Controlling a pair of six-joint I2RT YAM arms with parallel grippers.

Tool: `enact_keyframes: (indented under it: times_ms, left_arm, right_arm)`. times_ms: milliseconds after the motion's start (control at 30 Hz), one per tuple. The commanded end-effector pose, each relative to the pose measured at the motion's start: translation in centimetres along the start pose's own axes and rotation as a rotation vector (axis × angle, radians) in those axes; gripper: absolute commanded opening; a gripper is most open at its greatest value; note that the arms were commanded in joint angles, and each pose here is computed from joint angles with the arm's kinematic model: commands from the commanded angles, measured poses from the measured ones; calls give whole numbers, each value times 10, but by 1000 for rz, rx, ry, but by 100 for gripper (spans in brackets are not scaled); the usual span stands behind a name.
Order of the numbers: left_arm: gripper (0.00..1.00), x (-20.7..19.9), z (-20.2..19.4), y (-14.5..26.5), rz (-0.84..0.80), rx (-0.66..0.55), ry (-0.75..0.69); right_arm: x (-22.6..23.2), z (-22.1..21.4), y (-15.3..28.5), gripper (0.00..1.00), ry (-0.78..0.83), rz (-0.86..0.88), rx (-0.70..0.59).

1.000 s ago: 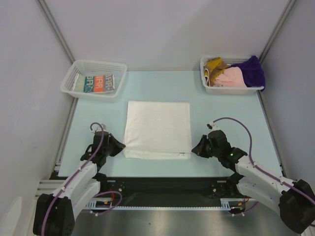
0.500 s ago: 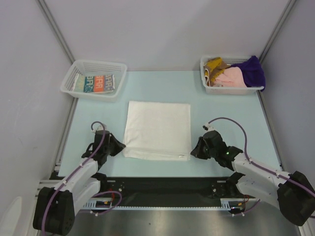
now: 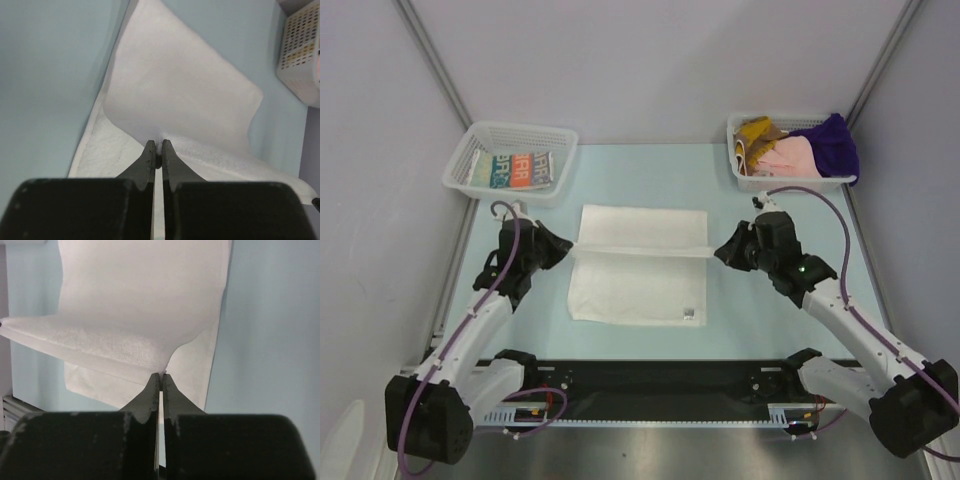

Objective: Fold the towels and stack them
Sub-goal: Fold the towel

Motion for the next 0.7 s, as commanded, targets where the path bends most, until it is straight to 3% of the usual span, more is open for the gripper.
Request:
enact_keyframes:
  times_ms: [0,333,667]
  left_arm:
    - [0,-17,30,6,7,-72,-28]
    - [0,-48,59,32,-53,-147,-54]
    - [0,-13,29,20,0,-92,-58]
  right_arm:
    - [0,32,14,0,38,-21,-44]
    - [20,70,53,0,64,2,-145]
    - [-5,5,34,0,15,0,-40]
Point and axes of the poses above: each gripper's point midway between its finger pads, its own y axis back along the fingers, its own x axis along the line the jaws close on, z = x × y, the point moved 2 cm from there along y, back along the fingers, and after that the axes turned 5 degrees about y, right-handed, at the moved point
